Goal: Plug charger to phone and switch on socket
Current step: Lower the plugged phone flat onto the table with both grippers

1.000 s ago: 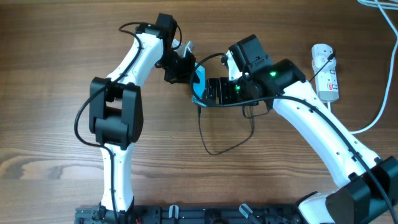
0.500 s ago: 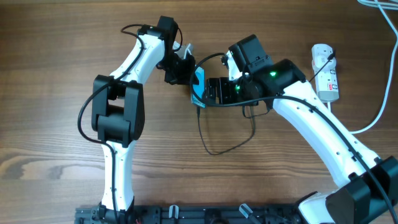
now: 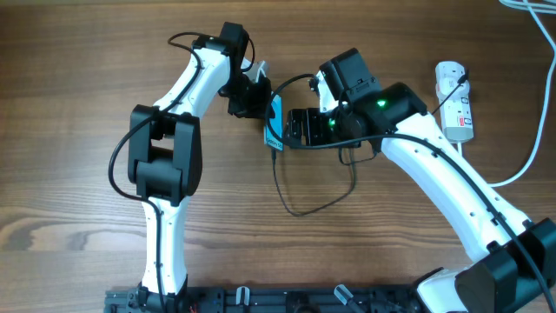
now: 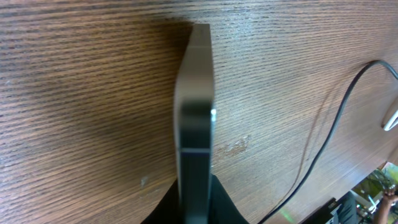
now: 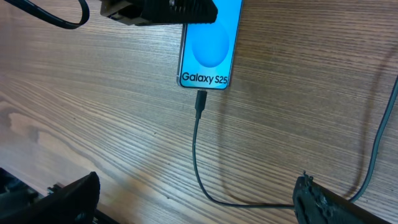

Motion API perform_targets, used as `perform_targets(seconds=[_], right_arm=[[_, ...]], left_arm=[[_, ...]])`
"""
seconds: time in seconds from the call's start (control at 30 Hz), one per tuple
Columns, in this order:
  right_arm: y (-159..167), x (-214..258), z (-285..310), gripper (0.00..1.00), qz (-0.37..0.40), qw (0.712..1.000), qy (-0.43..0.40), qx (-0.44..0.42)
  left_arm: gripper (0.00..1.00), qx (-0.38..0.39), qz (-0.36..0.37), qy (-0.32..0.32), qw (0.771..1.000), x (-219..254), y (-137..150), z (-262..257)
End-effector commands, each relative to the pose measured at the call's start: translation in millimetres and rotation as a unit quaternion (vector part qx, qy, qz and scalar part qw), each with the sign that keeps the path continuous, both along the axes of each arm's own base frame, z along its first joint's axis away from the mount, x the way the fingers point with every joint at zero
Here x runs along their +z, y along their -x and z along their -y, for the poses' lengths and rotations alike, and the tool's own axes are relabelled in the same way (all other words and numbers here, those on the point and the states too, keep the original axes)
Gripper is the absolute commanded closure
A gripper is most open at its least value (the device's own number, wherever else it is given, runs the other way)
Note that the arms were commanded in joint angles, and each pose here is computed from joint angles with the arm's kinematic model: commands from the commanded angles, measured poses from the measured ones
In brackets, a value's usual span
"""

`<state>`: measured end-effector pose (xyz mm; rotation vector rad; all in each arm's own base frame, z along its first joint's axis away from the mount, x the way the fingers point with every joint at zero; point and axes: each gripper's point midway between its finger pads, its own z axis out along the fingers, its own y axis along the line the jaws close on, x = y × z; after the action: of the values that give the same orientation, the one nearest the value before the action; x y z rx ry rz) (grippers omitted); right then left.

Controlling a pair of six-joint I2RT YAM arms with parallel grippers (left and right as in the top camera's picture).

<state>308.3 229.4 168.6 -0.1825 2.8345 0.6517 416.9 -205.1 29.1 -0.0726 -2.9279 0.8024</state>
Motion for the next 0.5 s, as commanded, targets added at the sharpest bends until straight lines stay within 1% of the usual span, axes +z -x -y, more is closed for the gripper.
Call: perform_targets(seconds=[0.0,0.2,0.47], right_arm=[[-2.5,0.4,-2.0,0.0,-0.004,1.0,-0.006,-0.002],[-1.5,-0.1,-1.5,0.01,-0.006,1.0,-0.004,-0.002],[-1.3,-0.2,-1.3,0.0,-0.006,1.0,-0.004,-0.002]], left_arm=[[0.87,-0.009,-0.001,-0.012,1.0,-8.7,2.1,-3.9],[0.85,-0.008,-0.001,-0.013,1.0,-8.9,1.9,-4.4],[0.84,-0.009,-0.004,-0.053,0.999,-15.0,4.5,-16.6]])
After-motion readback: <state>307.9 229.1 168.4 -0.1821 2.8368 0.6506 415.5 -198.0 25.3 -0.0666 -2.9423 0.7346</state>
